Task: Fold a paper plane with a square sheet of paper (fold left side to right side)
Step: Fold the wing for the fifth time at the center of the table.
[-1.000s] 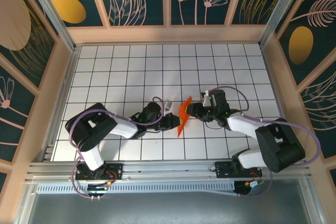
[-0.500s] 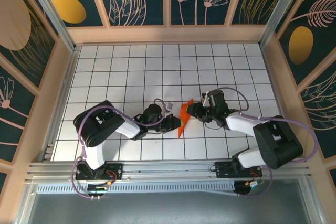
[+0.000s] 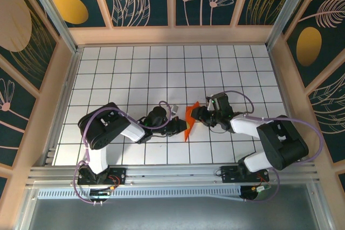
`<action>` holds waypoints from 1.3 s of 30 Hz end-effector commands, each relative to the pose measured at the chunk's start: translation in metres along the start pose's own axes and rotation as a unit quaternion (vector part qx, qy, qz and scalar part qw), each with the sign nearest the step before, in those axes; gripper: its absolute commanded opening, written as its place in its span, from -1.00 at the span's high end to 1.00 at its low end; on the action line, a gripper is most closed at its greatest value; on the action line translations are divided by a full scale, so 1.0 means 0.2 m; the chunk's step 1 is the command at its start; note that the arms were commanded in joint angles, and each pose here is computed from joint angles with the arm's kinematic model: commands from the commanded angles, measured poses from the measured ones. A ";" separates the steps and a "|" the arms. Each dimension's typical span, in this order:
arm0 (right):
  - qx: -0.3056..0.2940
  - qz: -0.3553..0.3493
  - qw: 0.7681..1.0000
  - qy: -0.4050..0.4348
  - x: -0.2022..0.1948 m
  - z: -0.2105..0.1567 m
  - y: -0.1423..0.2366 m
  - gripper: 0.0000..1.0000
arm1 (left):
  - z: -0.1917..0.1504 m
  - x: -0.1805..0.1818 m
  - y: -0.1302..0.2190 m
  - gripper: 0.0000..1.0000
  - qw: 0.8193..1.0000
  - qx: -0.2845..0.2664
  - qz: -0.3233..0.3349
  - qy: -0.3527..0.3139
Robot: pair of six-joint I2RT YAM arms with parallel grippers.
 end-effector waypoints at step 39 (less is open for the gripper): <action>0.023 -0.038 0.999 0.005 -0.05 -0.04 -0.10 0.14 | 0.11 -0.01 -0.01 0.57 0.999 -0.028 0.012 -0.009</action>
Point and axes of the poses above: each hand's point on the last joint's axis, 136 mm out from that joint toward the fingers, its own y axis back along the fingers, its own x axis along the line the jaws close on, z = x × y, the point moved 4 cm from there along y, back along the fingers, and after that the axes turned 9 degrees about y, right-handed, at the moved point
